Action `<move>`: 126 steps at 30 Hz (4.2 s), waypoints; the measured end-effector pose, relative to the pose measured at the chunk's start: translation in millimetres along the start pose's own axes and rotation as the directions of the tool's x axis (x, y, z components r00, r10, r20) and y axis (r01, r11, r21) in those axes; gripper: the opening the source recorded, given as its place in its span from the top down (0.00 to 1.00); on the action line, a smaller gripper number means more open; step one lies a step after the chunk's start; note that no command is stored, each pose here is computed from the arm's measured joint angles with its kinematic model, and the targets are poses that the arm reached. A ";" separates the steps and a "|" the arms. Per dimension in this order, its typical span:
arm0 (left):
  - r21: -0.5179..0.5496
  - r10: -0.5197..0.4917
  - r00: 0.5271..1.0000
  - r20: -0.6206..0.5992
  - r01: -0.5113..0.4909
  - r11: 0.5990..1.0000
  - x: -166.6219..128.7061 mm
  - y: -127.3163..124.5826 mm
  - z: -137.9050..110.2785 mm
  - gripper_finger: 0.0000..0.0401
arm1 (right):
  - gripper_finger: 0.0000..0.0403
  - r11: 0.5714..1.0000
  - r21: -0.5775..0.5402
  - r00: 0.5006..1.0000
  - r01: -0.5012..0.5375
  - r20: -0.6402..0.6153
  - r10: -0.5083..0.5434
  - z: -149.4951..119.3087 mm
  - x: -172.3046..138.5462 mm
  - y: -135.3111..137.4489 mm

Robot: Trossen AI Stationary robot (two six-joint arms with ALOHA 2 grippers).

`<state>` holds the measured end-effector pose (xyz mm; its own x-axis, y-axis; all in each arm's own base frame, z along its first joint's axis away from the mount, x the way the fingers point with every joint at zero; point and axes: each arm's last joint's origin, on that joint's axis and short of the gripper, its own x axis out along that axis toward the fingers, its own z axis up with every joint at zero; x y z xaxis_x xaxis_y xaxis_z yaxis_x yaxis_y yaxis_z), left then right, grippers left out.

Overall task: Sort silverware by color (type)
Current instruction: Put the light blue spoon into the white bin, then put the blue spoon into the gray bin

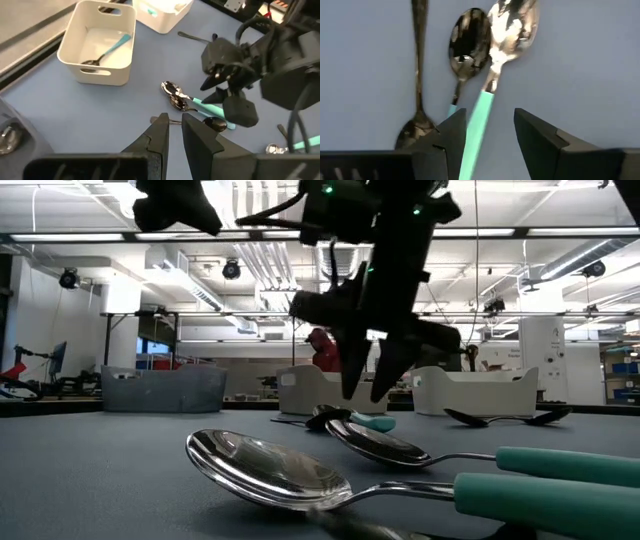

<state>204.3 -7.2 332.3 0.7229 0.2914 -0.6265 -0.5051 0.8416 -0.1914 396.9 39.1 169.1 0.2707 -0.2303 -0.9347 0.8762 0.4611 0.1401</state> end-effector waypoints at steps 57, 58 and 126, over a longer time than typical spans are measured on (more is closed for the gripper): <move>-0.052 0.263 0.945 0.197 -0.257 0.965 -3.9 8.6 8.2 0.91 | 0.92 0.793 -0.470 0.872 0.387 -0.092 -0.480 158.7 -52.6 -207.5; -0.075 0.285 0.935 0.209 -0.276 0.958 -4.0 9.2 8.6 0.91 | 0.90 0.792 -0.472 0.869 0.388 -0.099 -0.485 157.7 -50.8 -209.5; 0.195 0.027 0.923 -0.383 0.053 0.979 -17.4 -1.1 -43.6 0.83 | 0.67 0.997 -0.017 0.994 0.081 -0.071 -0.082 5.1 20.5 30.0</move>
<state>171.6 -33.1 310.5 0.4733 0.1170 -0.8731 -0.3643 0.9284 -0.0730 430.7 43.8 155.8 0.1691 -0.2055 -0.9639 0.8883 0.4554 0.0587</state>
